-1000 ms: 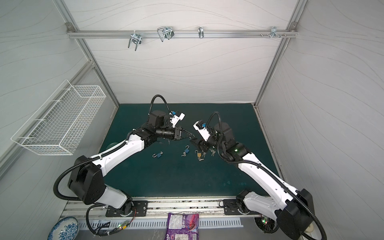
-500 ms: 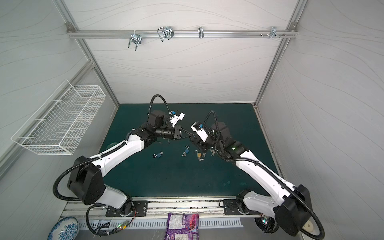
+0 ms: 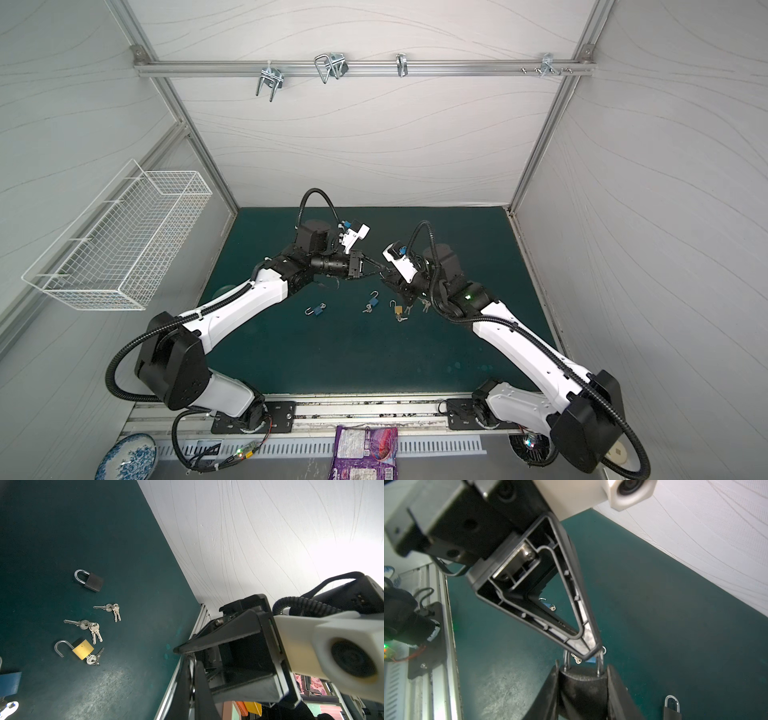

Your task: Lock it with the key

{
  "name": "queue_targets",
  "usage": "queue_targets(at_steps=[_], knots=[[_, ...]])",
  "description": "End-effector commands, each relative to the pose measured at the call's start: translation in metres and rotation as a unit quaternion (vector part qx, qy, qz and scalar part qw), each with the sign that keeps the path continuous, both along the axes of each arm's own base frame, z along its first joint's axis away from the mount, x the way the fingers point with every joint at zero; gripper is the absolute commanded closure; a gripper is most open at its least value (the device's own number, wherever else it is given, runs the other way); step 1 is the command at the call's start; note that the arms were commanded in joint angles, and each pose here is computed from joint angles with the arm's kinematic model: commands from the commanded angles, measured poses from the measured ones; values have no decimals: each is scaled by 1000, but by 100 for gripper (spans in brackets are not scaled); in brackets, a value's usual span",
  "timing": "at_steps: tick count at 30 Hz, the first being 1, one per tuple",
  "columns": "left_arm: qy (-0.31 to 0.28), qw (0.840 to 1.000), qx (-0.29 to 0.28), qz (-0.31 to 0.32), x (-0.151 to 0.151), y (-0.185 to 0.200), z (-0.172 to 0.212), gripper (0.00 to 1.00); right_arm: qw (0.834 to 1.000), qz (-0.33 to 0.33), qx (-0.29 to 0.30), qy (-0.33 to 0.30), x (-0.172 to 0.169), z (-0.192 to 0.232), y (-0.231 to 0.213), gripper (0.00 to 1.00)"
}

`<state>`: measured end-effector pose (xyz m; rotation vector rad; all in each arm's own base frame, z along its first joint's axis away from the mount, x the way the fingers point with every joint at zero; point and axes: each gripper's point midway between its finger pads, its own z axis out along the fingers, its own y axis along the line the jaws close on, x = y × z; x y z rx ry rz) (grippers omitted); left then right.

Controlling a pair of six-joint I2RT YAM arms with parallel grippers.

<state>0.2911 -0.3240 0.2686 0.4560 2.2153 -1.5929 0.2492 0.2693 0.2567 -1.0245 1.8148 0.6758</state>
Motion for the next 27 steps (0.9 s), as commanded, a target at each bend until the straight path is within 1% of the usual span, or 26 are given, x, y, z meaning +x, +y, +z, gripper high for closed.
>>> queue_targets(at_steps=[1, 3, 5, 6, 9, 11, 13, 20, 27], knots=[[-120, 992, -28, 40, 4, 10, 73, 58, 999, -8, 33, 24, -13, 19, -4, 100], [-151, 985, 11, 84, 12, 24, 78, 25, 998, -22, 44, 45, -18, 19, -9, 100], [-165, 977, 52, 123, 18, 39, 76, 8, 995, -60, 37, 68, -14, 11, -18, 100], [-171, 972, 74, 140, 20, 47, 71, 1, 993, -85, 22, 82, -9, 4, -24, 100], [-168, 958, 133, 192, 23, 72, 47, 1, 980, -136, -49, 137, 5, -29, -39, 100], [-155, 950, 162, 219, 20, 87, 28, 1, 970, -152, -92, 167, 13, -50, -43, 100], [-136, 945, 178, 238, 13, 100, 9, 1, 960, -159, -123, 194, 21, -66, -42, 100], [-75, 935, 181, 294, -16, 132, -45, 1, 930, -185, -183, 261, 63, -128, -37, 100], [-51, 937, 182, 294, -36, 142, -69, 1, 908, -203, -232, 283, 94, -175, -35, 100]])
